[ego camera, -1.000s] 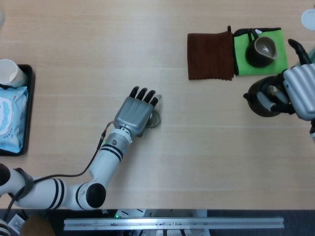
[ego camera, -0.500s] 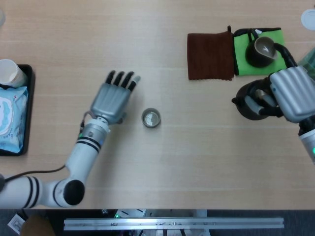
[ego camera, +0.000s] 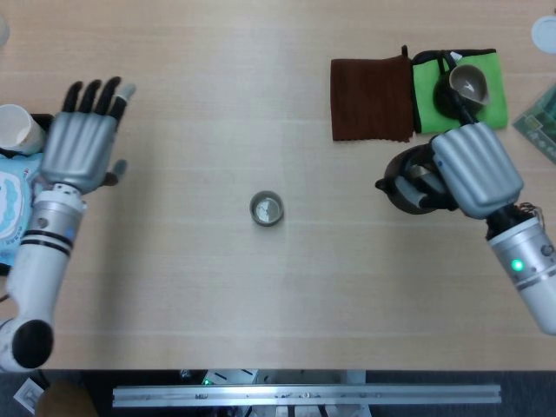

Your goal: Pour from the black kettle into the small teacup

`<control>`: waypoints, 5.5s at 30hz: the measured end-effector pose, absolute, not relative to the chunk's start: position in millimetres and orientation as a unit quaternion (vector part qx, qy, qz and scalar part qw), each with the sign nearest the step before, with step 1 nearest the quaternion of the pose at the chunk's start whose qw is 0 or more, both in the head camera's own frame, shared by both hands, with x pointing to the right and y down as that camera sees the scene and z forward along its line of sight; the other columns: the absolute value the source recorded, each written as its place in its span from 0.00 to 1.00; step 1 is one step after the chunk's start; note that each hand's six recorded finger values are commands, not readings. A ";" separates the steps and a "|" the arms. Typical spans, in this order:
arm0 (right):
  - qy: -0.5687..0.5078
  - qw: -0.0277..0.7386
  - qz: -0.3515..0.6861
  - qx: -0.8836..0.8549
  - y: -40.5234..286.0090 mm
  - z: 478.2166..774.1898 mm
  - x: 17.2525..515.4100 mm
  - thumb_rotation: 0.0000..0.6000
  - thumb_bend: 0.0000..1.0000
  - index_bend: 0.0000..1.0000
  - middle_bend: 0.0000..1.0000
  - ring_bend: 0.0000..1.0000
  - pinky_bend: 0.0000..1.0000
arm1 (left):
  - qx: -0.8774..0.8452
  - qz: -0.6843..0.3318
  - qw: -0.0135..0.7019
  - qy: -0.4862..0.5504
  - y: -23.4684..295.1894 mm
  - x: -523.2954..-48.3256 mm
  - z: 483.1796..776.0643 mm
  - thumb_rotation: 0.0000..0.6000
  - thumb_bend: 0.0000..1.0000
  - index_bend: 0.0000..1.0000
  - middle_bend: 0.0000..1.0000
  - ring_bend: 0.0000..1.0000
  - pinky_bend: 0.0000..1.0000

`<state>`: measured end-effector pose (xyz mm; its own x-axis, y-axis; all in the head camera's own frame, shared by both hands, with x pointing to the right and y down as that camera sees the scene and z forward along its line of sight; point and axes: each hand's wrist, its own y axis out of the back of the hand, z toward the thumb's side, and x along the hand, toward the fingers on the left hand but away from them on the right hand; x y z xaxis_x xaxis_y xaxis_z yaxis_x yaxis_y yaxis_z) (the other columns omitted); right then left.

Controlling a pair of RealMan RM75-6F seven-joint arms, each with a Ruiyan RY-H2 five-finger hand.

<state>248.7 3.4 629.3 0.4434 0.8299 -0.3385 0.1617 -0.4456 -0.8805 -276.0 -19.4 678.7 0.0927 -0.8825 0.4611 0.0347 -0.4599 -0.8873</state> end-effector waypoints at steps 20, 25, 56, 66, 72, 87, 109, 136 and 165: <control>-0.302 0.407 0.392 -0.768 6.5 668.1 189.1 0.93 0.29 1.00 0.99 0.93 0.05 | -0.596 -0.585 0.408 0.368 9.1 -339.6 636.3 1.00 0.30 0.00 0.04 0.00 0.04; -0.293 0.409 0.388 -0.772 5.3 677.4 173.8 0.93 0.29 1.00 0.99 0.93 0.05 | -0.592 -0.585 0.409 0.374 11.2 -344.4 632.0 1.00 0.30 0.00 0.04 0.00 0.04; -0.218 0.461 0.395 -0.764 2.5 708.8 105.4 0.94 0.29 1.00 0.99 0.93 0.05 | -0.589 -0.575 0.410 0.394 25.4 -351.8 618.2 1.00 0.30 0.00 0.04 0.00 0.04; -0.196 0.490 0.403 -0.748 2.5 713.2 93.1 0.99 0.29 1.00 0.99 0.93 0.05 | -0.591 -0.572 0.409 0.396 27.2 -352.6 617.7 1.00 0.30 0.00 0.04 0.00 0.04; -0.184 0.503 0.403 -0.742 3.4 715.0 86.7 0.99 0.29 1.00 0.99 0.93 0.05 | -0.591 -0.571 0.408 0.398 28.6 -354.0 617.6 1.00 0.30 0.00 0.04 0.00 0.04; -0.150 0.542 0.409 -0.718 4.1 718.2 72.5 0.98 0.29 1.00 0.99 0.93 0.05 | -0.589 -0.571 0.403 0.406 30.7 -359.8 618.1 1.00 0.30 0.00 0.04 0.00 0.04; -0.133 0.560 0.420 -0.702 2.9 717.3 73.8 0.98 0.28 1.00 0.99 0.93 0.05 | -0.590 -0.570 0.401 0.408 31.6 -360.2 619.5 1.00 0.30 0.00 0.04 0.00 0.04; -0.170 0.526 0.410 -0.726 8.1 717.7 78.6 0.99 0.28 1.00 0.99 0.93 0.05 | -0.591 -0.571 0.400 0.406 31.0 -358.8 621.0 1.00 0.30 0.00 0.04 0.00 0.04; -0.309 0.368 0.401 -0.780 7.3 722.9 160.3 0.99 0.28 1.00 0.97 0.93 0.05 | -0.598 -0.564 0.406 0.399 30.2 -352.6 622.8 1.00 0.30 0.00 0.04 0.00 0.04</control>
<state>160.3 7.3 722.9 0.4867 0.7774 -0.3986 0.1873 -0.5385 -0.8215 -352.6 30.2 622.8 0.0453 -0.9355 0.3504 -0.0193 -0.3516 -0.9360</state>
